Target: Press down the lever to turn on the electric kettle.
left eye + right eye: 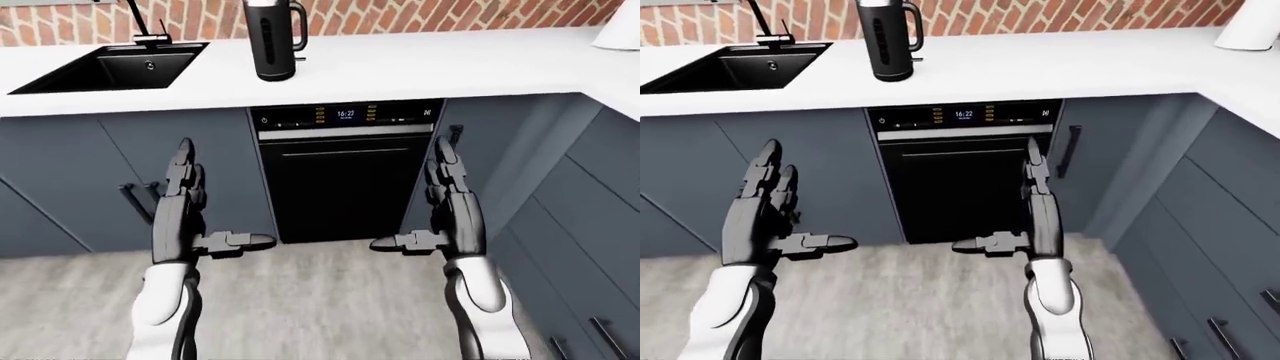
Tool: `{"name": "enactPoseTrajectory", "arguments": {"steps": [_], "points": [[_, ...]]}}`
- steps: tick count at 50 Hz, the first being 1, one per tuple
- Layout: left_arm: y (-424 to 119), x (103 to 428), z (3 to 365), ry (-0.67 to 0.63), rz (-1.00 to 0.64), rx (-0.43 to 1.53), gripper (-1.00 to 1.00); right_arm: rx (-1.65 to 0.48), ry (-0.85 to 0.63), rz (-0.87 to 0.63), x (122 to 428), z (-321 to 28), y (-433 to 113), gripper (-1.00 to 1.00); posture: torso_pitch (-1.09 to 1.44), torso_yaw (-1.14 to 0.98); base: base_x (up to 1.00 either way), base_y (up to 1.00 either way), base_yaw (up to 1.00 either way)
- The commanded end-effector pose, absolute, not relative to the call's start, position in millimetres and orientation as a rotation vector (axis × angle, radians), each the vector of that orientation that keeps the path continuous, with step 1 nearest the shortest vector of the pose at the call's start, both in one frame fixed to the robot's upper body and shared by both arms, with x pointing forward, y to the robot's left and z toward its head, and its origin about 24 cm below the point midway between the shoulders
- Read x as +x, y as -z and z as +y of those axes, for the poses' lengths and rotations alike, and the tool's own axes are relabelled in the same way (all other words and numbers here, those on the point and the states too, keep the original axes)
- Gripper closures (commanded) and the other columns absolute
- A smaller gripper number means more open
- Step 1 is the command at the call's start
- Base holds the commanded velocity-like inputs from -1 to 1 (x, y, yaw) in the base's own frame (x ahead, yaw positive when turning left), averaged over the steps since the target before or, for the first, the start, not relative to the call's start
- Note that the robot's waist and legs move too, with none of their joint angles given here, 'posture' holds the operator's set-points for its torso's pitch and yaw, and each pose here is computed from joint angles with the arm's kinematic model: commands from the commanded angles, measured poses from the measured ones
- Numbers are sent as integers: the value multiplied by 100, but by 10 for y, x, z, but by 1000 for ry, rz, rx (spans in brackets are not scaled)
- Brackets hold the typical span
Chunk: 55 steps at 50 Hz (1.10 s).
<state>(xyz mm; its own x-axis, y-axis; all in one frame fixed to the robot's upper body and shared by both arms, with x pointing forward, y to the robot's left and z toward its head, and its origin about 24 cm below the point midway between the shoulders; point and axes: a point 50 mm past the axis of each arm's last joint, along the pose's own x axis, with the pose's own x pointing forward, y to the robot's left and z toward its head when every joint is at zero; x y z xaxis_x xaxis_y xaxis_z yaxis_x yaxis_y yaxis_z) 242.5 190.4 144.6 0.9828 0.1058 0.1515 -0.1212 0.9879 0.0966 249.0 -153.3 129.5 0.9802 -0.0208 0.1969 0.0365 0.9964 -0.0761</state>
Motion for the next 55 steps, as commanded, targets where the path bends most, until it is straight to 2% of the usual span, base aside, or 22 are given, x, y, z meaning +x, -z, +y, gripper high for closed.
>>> {"name": "enactPoseTrajectory", "arguments": {"steps": [1, 34, 55], "points": [[-1630, 2401, 1842, -87, -258, 110, -100, -89, 49, -309, 2465, -1562, -1496, -100, 0, 0, 0, 20, 0], [-1662, 2390, 1856, -96, -261, 109, -100, -92, 59, -292, 2481, -1566, -1467, -100, 0, 0, 0, 20, 0], [-1621, 2386, 1855, -93, -260, 108, -100, -91, 59, -298, 2479, -1568, -1466, -100, 0, 0, 0, 0, 32]]}}
